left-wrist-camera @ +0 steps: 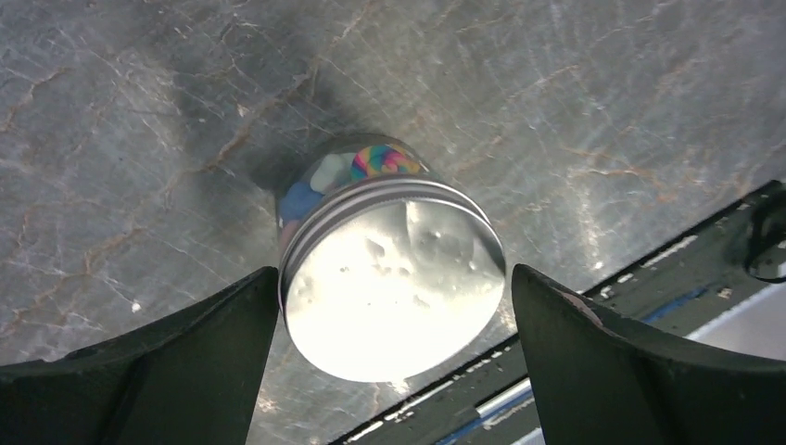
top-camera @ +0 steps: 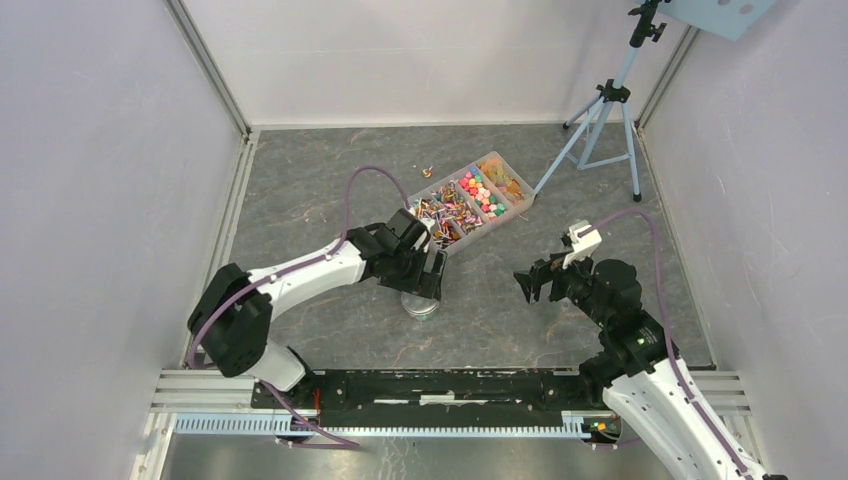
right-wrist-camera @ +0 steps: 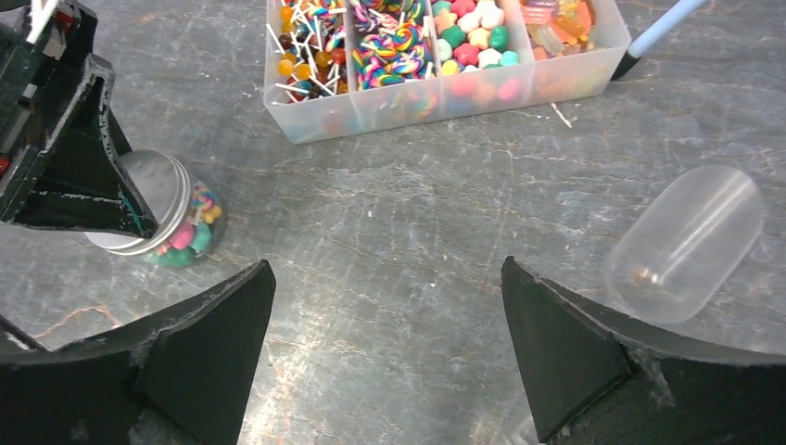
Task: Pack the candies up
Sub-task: Close the bottle lid on the packing bottle.
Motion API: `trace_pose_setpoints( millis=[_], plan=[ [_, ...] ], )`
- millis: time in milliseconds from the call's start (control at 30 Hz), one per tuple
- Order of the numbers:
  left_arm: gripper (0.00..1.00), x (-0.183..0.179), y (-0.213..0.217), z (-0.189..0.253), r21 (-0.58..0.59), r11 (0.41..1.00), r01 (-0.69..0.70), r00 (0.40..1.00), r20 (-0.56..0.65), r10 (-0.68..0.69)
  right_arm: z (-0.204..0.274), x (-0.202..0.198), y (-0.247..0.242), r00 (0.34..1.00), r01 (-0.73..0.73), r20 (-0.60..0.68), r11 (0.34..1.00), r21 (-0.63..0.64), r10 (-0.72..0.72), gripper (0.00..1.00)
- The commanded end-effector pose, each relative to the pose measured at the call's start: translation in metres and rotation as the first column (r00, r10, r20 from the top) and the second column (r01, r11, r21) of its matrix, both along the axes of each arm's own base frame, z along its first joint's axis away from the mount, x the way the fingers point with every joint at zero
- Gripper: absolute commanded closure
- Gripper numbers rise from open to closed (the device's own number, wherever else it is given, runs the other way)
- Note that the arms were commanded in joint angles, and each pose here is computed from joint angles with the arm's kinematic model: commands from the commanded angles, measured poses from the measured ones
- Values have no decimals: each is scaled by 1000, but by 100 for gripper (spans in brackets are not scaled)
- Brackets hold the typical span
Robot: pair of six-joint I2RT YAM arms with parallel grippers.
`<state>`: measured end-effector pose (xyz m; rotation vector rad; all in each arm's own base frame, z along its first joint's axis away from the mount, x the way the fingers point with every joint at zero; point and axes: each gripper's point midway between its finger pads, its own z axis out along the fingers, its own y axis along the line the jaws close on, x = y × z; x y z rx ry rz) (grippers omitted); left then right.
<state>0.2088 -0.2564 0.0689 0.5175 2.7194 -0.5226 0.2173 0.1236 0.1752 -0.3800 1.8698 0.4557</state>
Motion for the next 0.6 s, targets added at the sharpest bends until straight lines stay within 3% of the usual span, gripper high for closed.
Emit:
trace_pose_setpoints(
  millis=[0, 233, 333, 467, 567],
  plan=[
    [0, 7, -13, 38, -134, 989, -67, 995, 58, 75, 5, 1, 14, 1000, -21, -13, 994, 108, 22, 3],
    [0, 22, 13, 56, -81, 985, -149, 975, 151, 160, -8, -7, 48, 986, -94, -98, 941, 325, 132, 13],
    [0, 27, 29, 64, -128, 970, -206, 963, 152, 225, -12, -7, 55, 980, -86, -135, 930, 358, 143, 20],
    [19, 29, 47, 62, -282, 922, -264, 956, 52, 290, -10, -3, 71, 974, -101, -147, 913, 396, 172, 35],
    [24, 24, 51, 56, -337, 900, -276, 955, 13, 298, -13, -6, 92, 964, -131, -162, 908, 398, 210, 42]
  ],
)
